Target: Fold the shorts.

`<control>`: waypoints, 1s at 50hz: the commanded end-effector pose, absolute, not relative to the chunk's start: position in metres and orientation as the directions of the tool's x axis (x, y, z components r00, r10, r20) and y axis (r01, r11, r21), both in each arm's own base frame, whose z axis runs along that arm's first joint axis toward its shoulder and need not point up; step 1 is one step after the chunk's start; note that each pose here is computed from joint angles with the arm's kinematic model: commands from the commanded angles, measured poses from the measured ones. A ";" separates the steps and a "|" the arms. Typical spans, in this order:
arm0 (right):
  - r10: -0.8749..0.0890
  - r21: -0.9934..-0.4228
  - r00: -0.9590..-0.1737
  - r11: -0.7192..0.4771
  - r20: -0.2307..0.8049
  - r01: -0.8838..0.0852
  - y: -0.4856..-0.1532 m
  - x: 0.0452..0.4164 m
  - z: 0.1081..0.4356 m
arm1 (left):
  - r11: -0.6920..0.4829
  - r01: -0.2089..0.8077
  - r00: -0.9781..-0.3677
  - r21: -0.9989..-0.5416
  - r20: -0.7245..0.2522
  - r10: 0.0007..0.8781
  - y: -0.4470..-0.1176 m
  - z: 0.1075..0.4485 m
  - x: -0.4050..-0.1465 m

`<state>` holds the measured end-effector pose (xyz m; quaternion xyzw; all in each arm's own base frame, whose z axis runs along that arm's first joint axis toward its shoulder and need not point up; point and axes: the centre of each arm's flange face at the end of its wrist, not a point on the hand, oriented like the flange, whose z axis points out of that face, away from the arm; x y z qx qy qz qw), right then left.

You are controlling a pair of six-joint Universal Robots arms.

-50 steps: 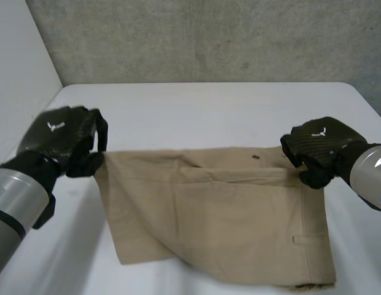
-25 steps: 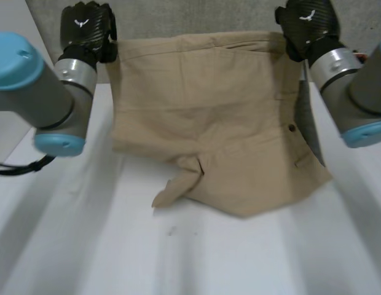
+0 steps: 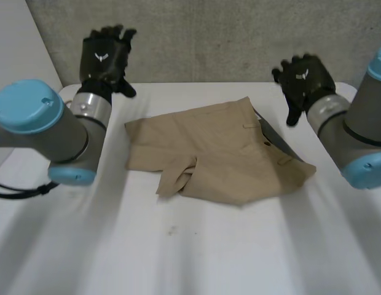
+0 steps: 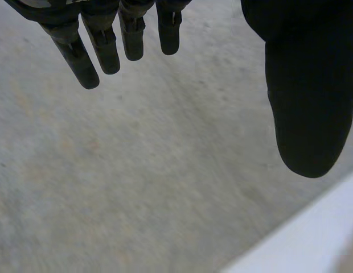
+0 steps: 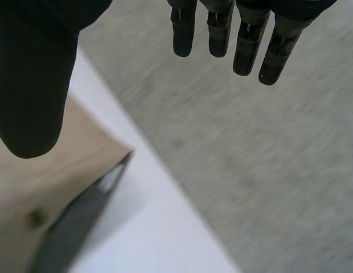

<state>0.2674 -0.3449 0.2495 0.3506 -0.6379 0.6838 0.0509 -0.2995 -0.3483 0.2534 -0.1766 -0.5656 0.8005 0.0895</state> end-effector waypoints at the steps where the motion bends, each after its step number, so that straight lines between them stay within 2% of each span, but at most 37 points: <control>1: -0.496 -0.822 -0.716 0.007 0.492 -0.569 -0.327 0.238 0.218 | -0.095 0.153 -0.857 -0.984 -0.180 0.482 -0.268 0.227 -0.306; 3: -0.512 -0.821 -0.715 0.031 0.477 -0.570 -0.327 0.227 0.212 | -0.018 0.198 -0.831 -0.980 -0.178 0.527 -0.242 0.214 -0.307; 8: -0.534 -0.825 -0.720 0.073 0.442 -0.561 -0.333 0.208 0.199 | 0.080 0.278 -0.776 -0.957 -0.174 0.607 -0.198 0.191 -0.312; 14: -0.570 -0.801 -0.688 0.083 0.449 -0.593 -0.341 0.190 0.176 | 0.168 0.251 -0.787 -0.953 -0.100 0.609 -0.175 0.175 -0.316; 19: -0.604 -0.771 -0.639 0.062 0.476 -0.634 -0.344 0.185 0.161 | 0.187 0.252 -0.801 -0.949 -0.097 0.591 -0.179 0.163 -0.319; 26: -0.647 -0.774 -0.609 0.046 0.458 -0.631 -0.345 0.188 0.143 | 0.174 0.241 -0.804 -0.955 -0.096 0.587 -0.193 0.147 -0.331; 43: -0.608 -0.775 -0.605 -0.027 0.514 -0.631 -0.367 0.190 0.122 | 0.159 0.228 -0.818 -0.961 -0.101 0.567 -0.222 0.130 -0.345; 50: -0.605 -0.752 -0.578 -0.055 0.548 -0.656 -0.370 0.190 0.120 | 0.158 0.225 -0.822 -0.962 -0.100 0.561 -0.227 0.128 -0.345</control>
